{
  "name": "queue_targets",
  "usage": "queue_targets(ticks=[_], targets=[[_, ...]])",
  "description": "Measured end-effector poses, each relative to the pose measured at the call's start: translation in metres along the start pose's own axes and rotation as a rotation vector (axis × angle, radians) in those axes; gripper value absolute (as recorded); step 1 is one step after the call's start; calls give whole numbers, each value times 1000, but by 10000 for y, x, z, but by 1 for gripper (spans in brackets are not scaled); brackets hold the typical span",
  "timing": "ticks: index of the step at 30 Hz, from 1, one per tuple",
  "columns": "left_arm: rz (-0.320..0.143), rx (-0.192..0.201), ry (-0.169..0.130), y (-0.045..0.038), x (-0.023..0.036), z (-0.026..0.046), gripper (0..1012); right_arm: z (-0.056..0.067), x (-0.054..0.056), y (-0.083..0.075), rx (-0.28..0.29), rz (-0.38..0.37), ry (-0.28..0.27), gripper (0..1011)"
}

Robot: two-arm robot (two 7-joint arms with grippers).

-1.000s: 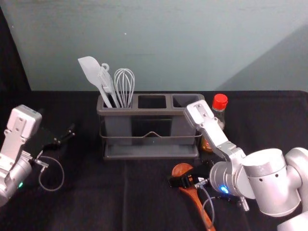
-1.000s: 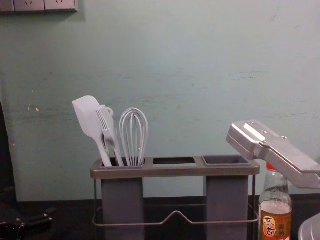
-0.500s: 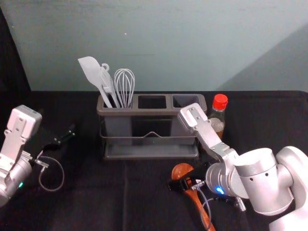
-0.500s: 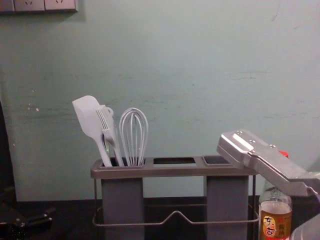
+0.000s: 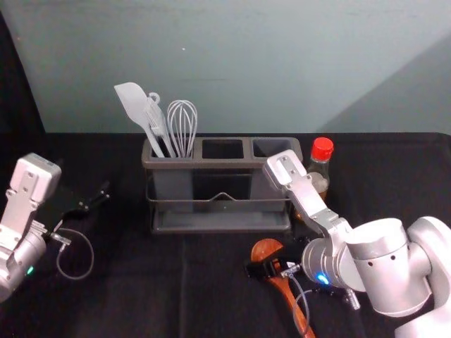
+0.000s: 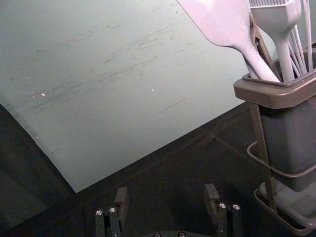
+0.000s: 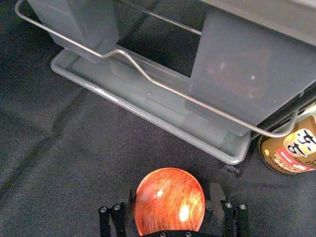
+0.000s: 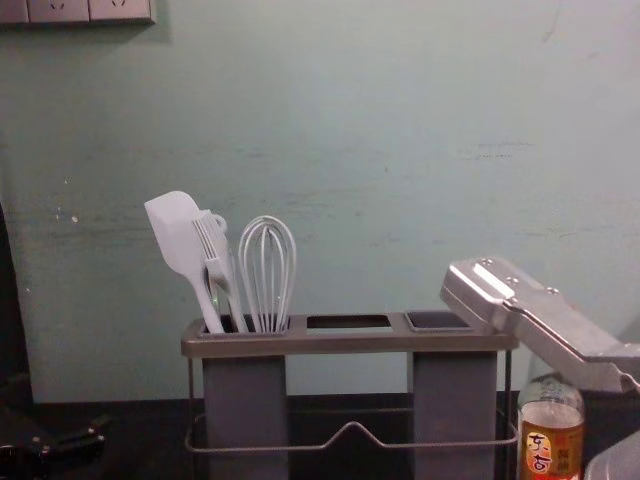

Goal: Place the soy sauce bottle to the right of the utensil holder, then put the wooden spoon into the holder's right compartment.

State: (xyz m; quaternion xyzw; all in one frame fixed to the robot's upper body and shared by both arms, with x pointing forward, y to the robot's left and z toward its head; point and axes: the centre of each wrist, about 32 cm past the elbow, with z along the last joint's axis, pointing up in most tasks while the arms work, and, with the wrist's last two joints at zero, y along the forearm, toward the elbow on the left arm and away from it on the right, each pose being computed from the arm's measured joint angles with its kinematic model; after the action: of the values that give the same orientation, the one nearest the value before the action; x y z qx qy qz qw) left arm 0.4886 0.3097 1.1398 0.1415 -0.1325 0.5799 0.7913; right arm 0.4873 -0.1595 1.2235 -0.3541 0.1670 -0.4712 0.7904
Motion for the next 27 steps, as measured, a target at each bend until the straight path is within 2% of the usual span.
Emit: queue_targets(ticks=[3,10,13,14,15,17,21,22,23,24,25,27], targets=[[0,0,0,0,0,0,1011,-4,-1,9,0,2,-1,1003],[0,0,0,0,0,0,1011,-8,-9,19,-3,-2,-2,848],[0,0,0,0,0,0,1011,2,-11,-19,3,-5,-2,841],[0,0,0,0,0,0,1011,5,-13,-60,11,-6,-2,841],[0,0,0,0,0,0,1011,8,-17,-178,38,-6,-4,840],[0,0,0,0,0,0,1011,11,-21,-228,49,-6,-6,841],[0,0,0,0,0,0,1012,-11,-50,-476,108,-3,-20,841],[0,0,0,0,0,0,1011,-36,-67,-574,138,0,-34,841],[0,0,0,0,0,0,1011,-36,-67,-574,138,0,-34,841],[0,0,0,0,0,0,1011,-104,-64,-743,204,36,-58,841],[0,0,0,0,0,0,1011,-132,-56,-788,226,51,-66,840],[0,0,0,0,0,0,1012,-252,-12,-948,323,106,-100,841]])
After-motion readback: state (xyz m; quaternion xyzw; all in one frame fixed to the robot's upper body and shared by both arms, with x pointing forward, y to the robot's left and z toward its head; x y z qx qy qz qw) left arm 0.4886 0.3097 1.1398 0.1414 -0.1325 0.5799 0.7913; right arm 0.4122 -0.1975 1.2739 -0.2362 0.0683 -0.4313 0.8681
